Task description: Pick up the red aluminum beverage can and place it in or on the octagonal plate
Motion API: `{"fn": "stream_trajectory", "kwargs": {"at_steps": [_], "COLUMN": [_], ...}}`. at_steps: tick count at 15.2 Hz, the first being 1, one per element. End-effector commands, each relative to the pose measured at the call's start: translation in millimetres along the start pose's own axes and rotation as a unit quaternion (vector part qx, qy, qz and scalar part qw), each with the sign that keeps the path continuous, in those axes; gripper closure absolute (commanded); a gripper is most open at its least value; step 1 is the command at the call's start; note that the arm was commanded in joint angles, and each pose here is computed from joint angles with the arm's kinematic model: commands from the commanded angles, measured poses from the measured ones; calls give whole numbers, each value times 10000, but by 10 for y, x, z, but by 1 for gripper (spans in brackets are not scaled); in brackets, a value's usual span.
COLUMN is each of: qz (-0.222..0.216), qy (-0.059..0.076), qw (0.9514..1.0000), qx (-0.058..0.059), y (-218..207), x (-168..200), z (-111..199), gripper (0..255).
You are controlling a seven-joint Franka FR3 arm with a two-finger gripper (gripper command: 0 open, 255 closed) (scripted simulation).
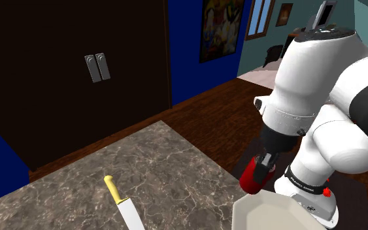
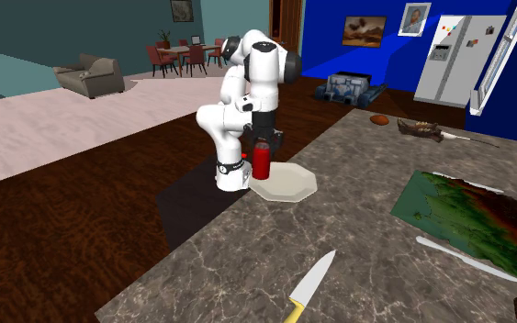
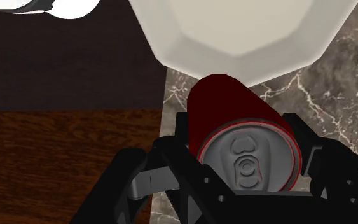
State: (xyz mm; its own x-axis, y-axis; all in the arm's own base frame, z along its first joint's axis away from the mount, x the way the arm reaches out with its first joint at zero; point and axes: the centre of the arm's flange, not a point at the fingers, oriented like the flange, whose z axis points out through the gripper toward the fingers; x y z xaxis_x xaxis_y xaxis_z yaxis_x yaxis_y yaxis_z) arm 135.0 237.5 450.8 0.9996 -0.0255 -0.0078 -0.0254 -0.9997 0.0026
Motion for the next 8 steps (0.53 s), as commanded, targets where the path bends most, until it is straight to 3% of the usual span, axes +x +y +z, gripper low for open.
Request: {"fn": "stream_trajectory", "kwargs": {"at_steps": [1, 8], "qz": [8, 8], "qy": [-7, -7], "qw": [10000, 10000], "qx": [-1, -1], "y": [-74, -352], "x": [-261, -1175], "z": [-4, -108], "gripper": [255, 255]}}
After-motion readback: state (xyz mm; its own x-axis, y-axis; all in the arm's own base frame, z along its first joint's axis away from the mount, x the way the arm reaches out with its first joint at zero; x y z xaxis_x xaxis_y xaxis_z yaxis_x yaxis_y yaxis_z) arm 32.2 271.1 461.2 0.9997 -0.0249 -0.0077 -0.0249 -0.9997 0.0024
